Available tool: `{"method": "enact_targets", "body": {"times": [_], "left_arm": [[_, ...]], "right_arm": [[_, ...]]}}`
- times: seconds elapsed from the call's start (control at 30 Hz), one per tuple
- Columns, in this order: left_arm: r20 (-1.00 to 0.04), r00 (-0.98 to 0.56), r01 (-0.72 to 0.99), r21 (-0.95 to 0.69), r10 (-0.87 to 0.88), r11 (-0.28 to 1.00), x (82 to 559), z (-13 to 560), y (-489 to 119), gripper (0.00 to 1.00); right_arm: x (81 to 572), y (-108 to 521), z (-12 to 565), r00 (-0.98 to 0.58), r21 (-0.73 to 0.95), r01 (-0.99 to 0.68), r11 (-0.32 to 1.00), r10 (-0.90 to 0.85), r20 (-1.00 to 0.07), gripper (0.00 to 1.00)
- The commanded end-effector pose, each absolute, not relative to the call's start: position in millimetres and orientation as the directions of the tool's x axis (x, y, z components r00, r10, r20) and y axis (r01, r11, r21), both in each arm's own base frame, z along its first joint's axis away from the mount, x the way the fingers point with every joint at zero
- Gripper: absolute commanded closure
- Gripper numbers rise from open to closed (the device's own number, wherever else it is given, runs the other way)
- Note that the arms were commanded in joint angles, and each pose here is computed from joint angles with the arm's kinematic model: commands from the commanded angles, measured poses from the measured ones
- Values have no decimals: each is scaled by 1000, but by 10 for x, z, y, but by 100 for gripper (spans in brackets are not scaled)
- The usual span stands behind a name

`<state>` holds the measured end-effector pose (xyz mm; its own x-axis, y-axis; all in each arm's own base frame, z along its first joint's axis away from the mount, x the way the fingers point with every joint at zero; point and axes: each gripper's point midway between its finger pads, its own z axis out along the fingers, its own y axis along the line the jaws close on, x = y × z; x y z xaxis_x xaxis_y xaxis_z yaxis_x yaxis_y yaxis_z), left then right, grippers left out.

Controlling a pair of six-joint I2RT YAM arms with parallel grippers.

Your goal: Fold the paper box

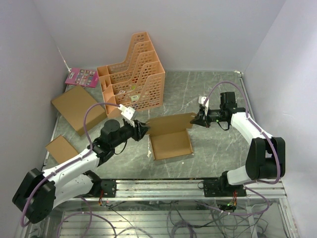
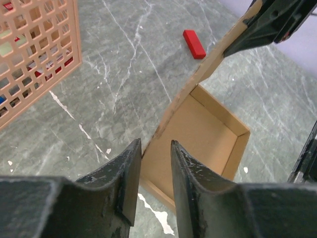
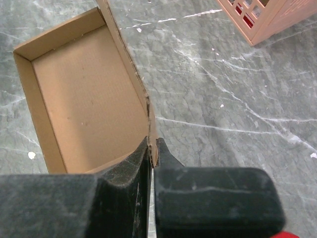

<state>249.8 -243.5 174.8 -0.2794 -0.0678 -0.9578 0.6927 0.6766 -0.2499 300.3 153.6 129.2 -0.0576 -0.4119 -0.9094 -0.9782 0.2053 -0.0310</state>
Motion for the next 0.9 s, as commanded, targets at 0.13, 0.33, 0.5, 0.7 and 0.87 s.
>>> {"method": "enact_targets", "body": {"times": [0.13,0.33,0.5,0.7,0.87], "left_arm": [[-973,-230,752,-198,-31,628,2556,1885,-2590,67],[-975,-220,759,-184,-20,625,2581,1901,-2611,86],[-980,-199,776,-158,-2,611,2566,1887,-2626,93],[-989,-143,786,-91,37,612,2565,1892,-2584,93],[-989,-129,789,-55,78,611,2582,1885,-2573,93]], "right_arm": [[3007,1582,1374,-50,-26,-982,187,-391,-919,100],[3009,1583,1376,-50,-25,-983,184,-390,-919,100],[2996,1589,1373,-61,-11,-983,181,-387,-920,94],[2988,1577,1429,-55,-16,-984,179,-387,-921,68],[3001,1562,1534,-53,-19,-982,189,-372,-927,68]]}}
